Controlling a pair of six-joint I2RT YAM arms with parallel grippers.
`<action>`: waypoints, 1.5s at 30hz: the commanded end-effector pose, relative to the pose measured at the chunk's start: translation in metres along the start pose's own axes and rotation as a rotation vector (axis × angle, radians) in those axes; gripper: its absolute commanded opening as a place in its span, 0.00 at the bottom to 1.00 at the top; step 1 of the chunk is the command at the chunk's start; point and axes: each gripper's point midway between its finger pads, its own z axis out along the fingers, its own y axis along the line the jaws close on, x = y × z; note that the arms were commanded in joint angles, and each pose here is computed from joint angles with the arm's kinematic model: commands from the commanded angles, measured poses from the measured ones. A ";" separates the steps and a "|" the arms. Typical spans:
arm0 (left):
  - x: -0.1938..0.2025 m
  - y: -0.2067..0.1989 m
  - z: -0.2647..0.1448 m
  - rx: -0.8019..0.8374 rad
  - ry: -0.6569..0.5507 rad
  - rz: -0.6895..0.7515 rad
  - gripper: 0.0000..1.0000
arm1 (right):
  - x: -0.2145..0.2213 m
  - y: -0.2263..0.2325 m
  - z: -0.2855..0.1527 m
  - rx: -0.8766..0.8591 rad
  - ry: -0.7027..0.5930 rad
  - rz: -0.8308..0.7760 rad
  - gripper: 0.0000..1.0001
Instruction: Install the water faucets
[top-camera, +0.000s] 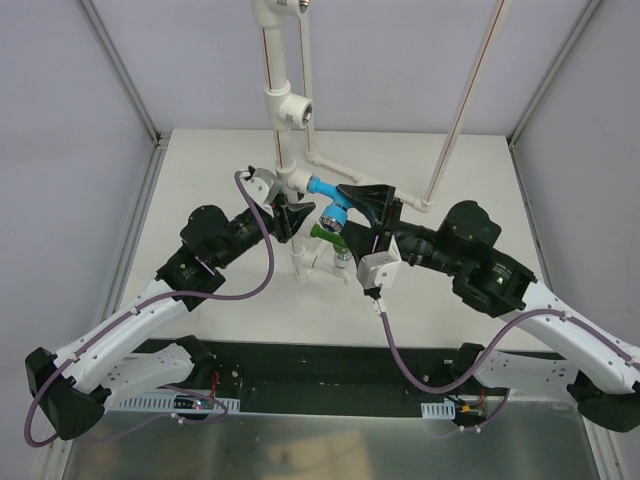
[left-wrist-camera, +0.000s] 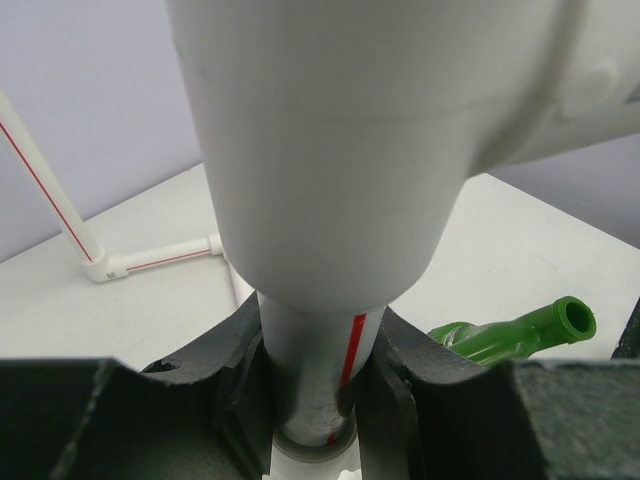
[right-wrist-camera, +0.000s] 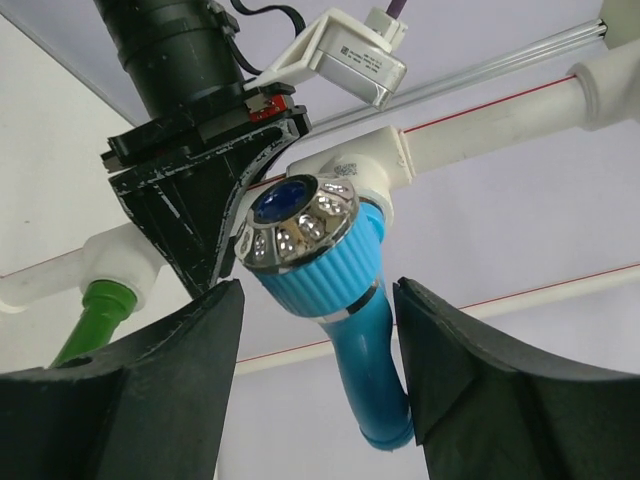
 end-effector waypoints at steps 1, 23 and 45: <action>0.000 -0.012 -0.001 0.032 0.024 -0.120 0.00 | -0.005 -0.035 0.007 0.104 -0.005 -0.121 0.67; -0.002 -0.011 -0.007 0.023 0.015 -0.113 0.00 | 0.021 -0.020 0.023 0.076 0.083 0.034 0.31; 0.000 -0.011 -0.007 0.021 0.017 -0.118 0.00 | 0.015 0.002 0.028 0.205 0.047 0.904 0.00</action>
